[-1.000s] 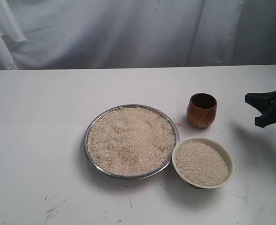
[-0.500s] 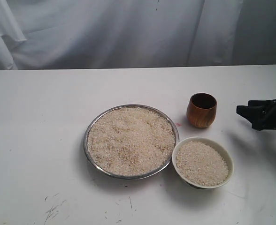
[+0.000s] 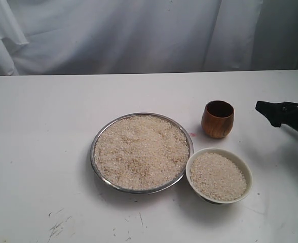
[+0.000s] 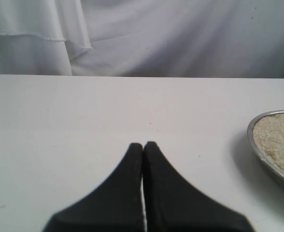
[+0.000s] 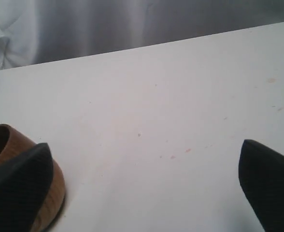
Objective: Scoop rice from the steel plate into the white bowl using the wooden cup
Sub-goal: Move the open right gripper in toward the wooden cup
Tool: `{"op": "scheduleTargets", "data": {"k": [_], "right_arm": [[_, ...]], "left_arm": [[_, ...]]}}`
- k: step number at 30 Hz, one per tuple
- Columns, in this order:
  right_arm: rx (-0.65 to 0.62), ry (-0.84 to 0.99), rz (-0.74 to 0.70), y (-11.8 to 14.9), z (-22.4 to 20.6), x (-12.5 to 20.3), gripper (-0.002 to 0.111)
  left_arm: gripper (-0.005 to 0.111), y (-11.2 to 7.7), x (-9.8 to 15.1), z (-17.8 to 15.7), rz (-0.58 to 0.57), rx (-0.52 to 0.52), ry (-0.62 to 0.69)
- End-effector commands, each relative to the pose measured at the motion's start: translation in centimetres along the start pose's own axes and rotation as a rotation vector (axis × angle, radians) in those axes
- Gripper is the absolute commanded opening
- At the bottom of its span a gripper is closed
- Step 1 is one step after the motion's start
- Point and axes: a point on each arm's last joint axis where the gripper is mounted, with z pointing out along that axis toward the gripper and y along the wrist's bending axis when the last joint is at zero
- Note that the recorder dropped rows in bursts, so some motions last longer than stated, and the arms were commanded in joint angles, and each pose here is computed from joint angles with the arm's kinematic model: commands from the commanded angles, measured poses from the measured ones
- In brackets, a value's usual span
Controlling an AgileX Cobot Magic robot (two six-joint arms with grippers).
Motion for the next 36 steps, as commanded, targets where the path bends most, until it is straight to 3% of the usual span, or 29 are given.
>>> {"op": "scheduleTargets", "data": {"k": [1,5,11,18,24,36], "right_arm": [[-0.048,0.01,-0.142,0.7,0.2,0.0,0.095],[-0.174,0.072,-0.392,1.8,0.6,0.5,0.095],[-0.21,0.053,-0.525,2.3,0.9,0.4,0.095],[-0.201,0.053,-0.509,2.2,1.4,1.3,0.095],[-0.293,-0.037,-0.51,2.3,2.2,2.9,0.095],[-0.337,-0.011,-0.493,2.3,3.5,5.0,0.095]], "left_arm": [[0.0,0.0,0.1,0.0,-0.004,0.002,-0.007],[0.0,0.0,0.1,0.0,-0.004,0.002,-0.007],[0.0,0.0,0.1,0.0,-0.004,0.002,-0.007],[0.0,0.0,0.1,0.0,-0.004,0.002,-0.007],[0.0,0.0,0.1,0.0,-0.004,0.002,-0.007],[0.0,0.0,0.1,0.0,-0.004,0.002,-0.007]]}}
